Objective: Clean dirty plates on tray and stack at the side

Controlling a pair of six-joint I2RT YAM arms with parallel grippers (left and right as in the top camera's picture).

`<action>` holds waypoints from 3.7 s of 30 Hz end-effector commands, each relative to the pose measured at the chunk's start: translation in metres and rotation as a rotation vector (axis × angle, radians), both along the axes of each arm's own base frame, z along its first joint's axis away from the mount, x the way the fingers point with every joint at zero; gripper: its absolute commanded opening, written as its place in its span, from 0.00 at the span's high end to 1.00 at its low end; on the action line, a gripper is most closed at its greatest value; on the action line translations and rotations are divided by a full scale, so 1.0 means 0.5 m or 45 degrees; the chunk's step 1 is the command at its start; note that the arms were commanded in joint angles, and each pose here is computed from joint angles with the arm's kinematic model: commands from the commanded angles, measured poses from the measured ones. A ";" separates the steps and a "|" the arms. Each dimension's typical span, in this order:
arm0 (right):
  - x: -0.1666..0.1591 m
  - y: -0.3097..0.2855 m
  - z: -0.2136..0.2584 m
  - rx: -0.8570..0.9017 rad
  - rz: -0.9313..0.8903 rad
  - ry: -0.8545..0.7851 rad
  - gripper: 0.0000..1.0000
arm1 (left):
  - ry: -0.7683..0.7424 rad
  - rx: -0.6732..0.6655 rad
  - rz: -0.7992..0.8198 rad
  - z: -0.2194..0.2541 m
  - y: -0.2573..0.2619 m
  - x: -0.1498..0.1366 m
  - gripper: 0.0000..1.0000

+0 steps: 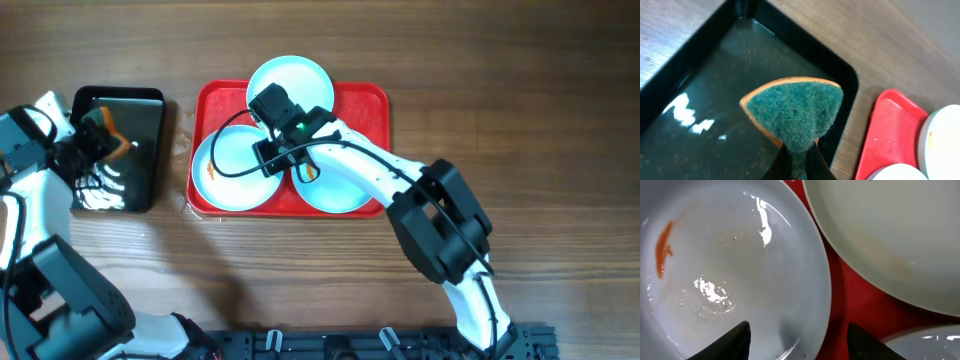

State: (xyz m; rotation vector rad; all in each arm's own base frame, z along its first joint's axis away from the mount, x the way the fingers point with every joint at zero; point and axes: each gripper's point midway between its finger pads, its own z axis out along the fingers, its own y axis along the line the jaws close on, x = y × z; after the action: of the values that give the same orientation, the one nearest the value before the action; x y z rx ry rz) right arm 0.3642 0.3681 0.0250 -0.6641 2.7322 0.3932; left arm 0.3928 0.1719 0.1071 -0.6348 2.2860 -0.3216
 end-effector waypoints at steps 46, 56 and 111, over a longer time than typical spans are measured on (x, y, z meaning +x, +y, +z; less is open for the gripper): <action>0.029 -0.025 0.005 -0.165 -0.100 -0.009 0.96 | -0.038 0.048 -0.198 0.055 -0.061 0.006 0.96; 0.030 -0.018 -0.028 -0.096 -0.218 0.015 0.96 | -0.164 -0.396 -0.491 0.129 -0.256 0.005 0.96; 0.016 -0.050 -0.073 -0.096 -0.321 0.096 0.96 | 0.481 0.049 -0.530 -0.226 -0.480 0.001 0.96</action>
State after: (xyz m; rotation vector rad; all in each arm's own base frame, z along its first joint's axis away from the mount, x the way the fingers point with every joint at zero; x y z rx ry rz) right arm 0.3770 0.3555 0.0089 -0.2955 2.8319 0.3369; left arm 0.3926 -0.0722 0.0103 -0.1572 2.7422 -0.3998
